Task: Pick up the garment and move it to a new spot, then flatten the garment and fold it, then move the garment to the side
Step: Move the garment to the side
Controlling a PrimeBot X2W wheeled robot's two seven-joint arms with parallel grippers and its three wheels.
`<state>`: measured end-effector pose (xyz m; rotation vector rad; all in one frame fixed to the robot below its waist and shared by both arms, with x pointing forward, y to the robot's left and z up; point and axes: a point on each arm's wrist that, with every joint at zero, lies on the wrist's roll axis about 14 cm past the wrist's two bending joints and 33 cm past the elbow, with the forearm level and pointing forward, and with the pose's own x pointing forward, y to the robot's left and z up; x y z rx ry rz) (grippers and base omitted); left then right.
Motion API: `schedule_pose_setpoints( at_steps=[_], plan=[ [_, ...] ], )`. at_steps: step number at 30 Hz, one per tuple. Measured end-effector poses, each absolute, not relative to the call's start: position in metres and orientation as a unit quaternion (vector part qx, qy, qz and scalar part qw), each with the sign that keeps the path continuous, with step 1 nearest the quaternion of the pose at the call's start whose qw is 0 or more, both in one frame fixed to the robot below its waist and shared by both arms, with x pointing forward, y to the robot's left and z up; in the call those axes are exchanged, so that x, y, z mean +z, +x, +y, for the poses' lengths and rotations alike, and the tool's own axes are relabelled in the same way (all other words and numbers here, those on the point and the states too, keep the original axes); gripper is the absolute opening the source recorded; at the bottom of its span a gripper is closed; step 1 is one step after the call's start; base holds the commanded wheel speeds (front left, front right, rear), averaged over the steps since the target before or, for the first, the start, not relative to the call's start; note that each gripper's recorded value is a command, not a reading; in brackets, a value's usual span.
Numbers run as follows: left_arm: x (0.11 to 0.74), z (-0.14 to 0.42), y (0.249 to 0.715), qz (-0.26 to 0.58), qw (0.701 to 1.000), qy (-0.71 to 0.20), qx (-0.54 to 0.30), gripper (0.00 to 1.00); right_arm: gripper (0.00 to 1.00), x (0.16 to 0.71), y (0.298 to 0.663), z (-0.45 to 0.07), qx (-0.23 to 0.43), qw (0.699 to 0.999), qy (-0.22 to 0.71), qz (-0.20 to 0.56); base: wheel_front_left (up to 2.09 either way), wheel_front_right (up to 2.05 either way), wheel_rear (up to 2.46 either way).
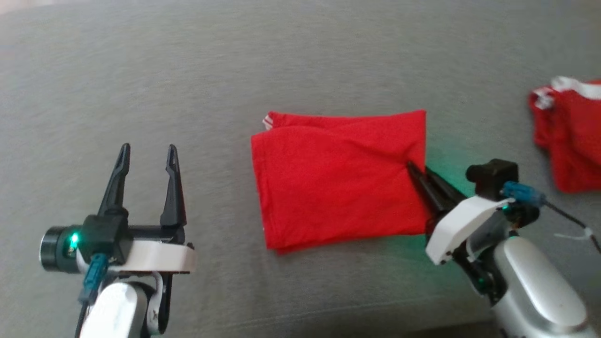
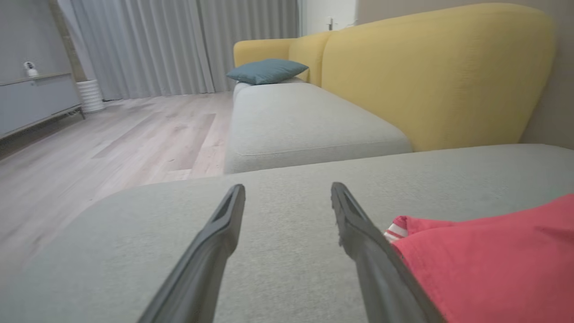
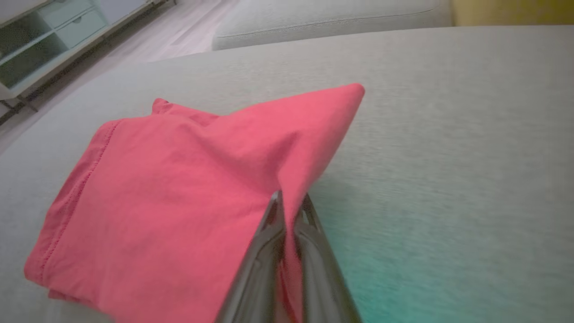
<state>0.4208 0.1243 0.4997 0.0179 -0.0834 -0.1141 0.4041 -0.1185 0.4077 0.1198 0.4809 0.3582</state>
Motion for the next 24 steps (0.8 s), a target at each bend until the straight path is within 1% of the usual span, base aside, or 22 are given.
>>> schedule_pose_setpoints(
  at_steps=[5, 10, 12, 17, 18, 24],
  plan=[
    [0.493, 0.085, 0.434, -0.042, 0.992, 0.003, -0.120, 1.00, 0.00, 0.416, 0.395, -0.182, 0.109, 0.967, 0.023, 0.229, 0.00, 0.00, 0.00],
    [0.492, 0.044, 0.449, -0.052, 0.982, -0.006, -0.181, 1.00, 0.00, 0.426, 0.379, -0.248, 0.037, 0.972, -0.018, 0.230, 0.00, 0.00, 0.00],
    [0.493, 0.030, 0.455, -0.058, 0.977, -0.008, -0.203, 1.00, 0.00, 0.436, 0.377, -0.276, 0.005, 0.975, -0.034, 0.220, 0.00, 0.00, 0.00],
    [0.485, 0.001, 0.461, -0.054, 0.967, -0.012, -0.249, 1.00, 0.00, 0.464, 0.382, -0.333, -0.063, 0.979, -0.068, 0.182, 0.00, 0.00, 0.00],
    [0.485, 0.001, 0.461, -0.054, 0.967, -0.012, -0.249, 1.00, 0.00, 0.464, 0.382, -0.333, -0.063, 0.979, -0.068, 0.182, 0.00, 0.00, 0.00],
    [0.480, -0.016, 0.473, -0.058, 0.960, -0.017, -0.275, 1.00, 0.00, 0.487, 0.396, -0.379, -0.109, 0.975, -0.117, 0.155, 0.00, 0.00, 0.00]
  ],
)
